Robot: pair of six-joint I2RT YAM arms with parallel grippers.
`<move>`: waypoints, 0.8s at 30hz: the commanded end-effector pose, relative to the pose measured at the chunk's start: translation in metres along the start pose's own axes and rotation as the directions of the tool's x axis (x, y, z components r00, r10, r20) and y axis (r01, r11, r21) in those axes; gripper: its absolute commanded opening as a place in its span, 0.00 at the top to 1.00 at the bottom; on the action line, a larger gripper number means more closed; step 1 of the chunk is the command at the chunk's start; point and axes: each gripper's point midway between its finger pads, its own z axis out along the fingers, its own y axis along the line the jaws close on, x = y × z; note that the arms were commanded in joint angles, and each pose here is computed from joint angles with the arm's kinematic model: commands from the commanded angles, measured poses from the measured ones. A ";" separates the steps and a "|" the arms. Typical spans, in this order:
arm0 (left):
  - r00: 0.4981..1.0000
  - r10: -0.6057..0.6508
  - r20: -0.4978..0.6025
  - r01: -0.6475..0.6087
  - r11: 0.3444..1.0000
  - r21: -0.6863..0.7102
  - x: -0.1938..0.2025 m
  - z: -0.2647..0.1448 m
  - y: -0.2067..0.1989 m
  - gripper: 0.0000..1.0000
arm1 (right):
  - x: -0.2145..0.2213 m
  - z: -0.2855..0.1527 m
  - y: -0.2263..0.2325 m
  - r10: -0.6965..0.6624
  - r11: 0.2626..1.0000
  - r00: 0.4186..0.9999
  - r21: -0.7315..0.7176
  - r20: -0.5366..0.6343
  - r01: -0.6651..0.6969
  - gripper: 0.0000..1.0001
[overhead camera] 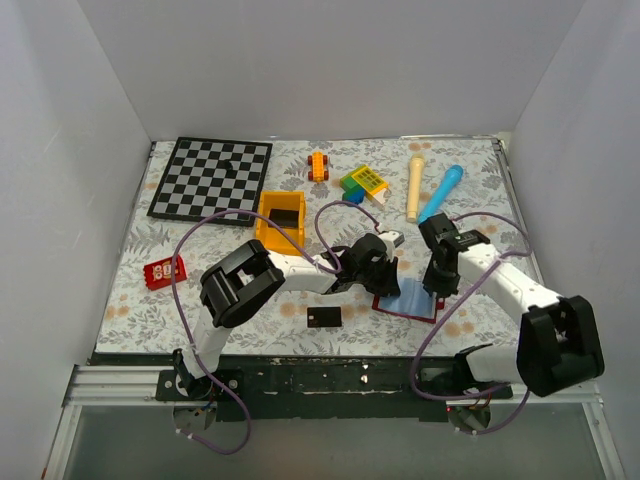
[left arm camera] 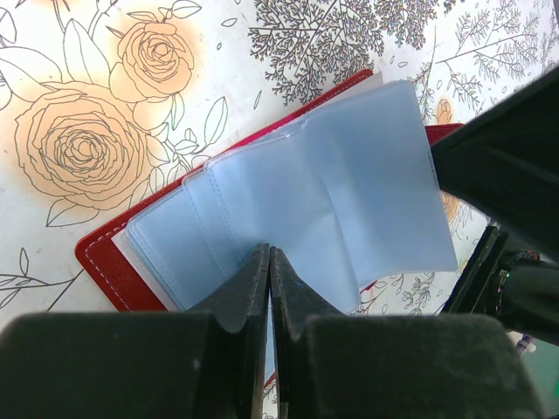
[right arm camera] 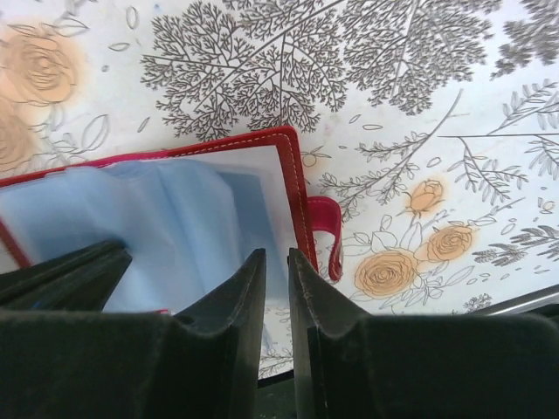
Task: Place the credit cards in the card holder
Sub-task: Open the card holder at the center of the board.
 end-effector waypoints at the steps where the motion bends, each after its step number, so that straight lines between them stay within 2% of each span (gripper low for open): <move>1: 0.998 0.003 -0.060 -0.006 0.999 -0.054 0.021 -0.007 0.011 1.00 | -0.026 -0.037 -0.002 0.077 0.996 0.986 -0.060 0.150 -0.069 0.75; 6: 0.998 0.000 -0.058 -0.003 0.999 -0.055 0.020 -0.007 0.010 1.00 | -0.043 -0.072 0.033 0.106 0.945 0.963 -0.328 0.247 -0.019 0.75; 9: 0.998 -0.002 -0.056 -0.001 0.998 -0.057 0.019 -0.007 0.011 1.00 | -0.040 -0.074 0.052 0.074 0.912 0.971 -0.409 0.228 0.026 0.75; 12: 0.998 -0.004 -0.060 0.000 0.998 -0.064 0.020 -0.007 0.013 1.00 | -0.026 -0.054 0.061 0.019 0.917 0.992 -0.398 0.122 0.031 0.75; 17: 0.998 -0.007 -0.061 0.003 0.998 -0.062 0.021 -0.007 0.012 1.00 | -0.008 -0.015 0.052 0.011 0.964 1.000 -0.266 -0.003 -0.011 0.75; 18: 0.998 -0.007 -0.064 0.003 0.998 -0.061 0.022 -0.007 0.012 1.00 | -0.007 -0.011 0.052 0.010 0.965 1.000 -0.260 -0.010 -0.013 0.74; 22: 0.998 -0.006 -0.059 0.003 0.998 -0.060 0.020 -0.007 0.011 1.00 | -0.002 -0.003 0.060 0.009 0.956 0.999 -0.291 -0.039 -0.019 0.55; 24: 0.998 -0.002 -0.058 -0.001 0.998 -0.059 0.019 -0.007 0.010 1.00 | 0.000 0.000 0.063 0.000 0.955 0.998 -0.295 -0.056 -0.017 0.55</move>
